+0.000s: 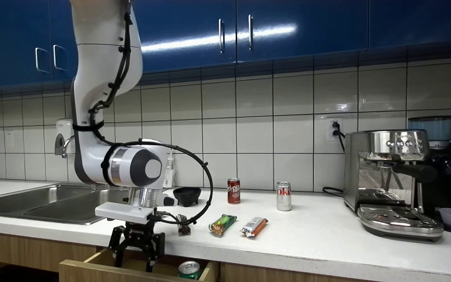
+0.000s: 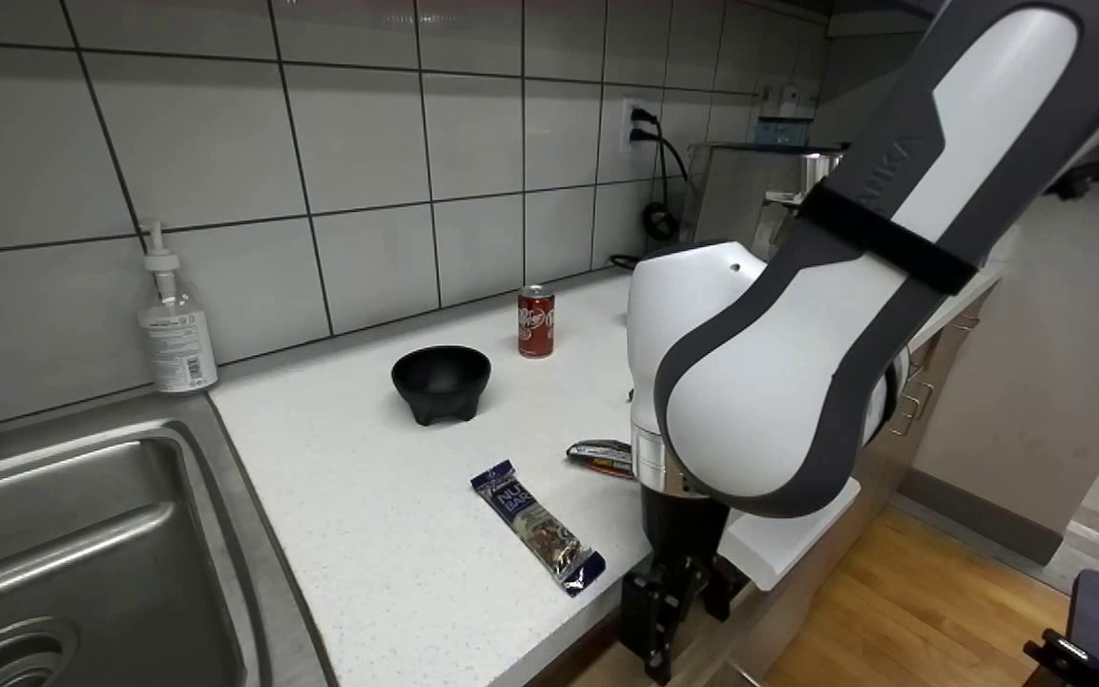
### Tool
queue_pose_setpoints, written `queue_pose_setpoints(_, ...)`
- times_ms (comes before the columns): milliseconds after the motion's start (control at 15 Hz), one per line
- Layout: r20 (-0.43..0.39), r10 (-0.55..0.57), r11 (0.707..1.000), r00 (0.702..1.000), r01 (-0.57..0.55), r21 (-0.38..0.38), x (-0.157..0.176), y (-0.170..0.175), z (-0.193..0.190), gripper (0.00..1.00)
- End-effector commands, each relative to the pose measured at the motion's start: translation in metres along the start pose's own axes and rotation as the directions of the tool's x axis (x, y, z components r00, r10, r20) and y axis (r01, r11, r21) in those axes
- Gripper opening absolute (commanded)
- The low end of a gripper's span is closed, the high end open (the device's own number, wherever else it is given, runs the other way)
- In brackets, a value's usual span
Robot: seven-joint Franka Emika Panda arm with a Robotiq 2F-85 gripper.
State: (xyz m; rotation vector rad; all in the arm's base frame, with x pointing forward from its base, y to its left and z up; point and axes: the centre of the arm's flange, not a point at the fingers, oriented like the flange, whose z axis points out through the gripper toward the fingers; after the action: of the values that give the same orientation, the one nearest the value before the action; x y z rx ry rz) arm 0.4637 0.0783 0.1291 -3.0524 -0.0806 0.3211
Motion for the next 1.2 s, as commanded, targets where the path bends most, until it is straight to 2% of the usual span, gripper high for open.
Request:
queue_pose_setpoints(0, 0.093, -0.008, 1.0, 0.996, 0.007, 0.01, -0.022, 0.0, -0.01, 1.0)
queue_pose_setpoints(667, 0.19, 0.009, 1.0, 0.982, -0.008, -0.002, -0.044, -0.005, -0.018, 1.0)
queue_pose_setpoints(1000, 0.259, 0.005, 1.0, 0.966, -0.003, -0.011, -0.071, -0.011, -0.017, 1.0)
queue_pose_setpoints(1067, 0.252, 0.012, 0.999, 0.968, -0.004, -0.033, -0.076, -0.013, -0.016, 1.0)
queue_pose_setpoints(1133, 0.24, 0.013, 1.0, 0.971, -0.009, -0.017, -0.078, -0.016, -0.018, 1.0)
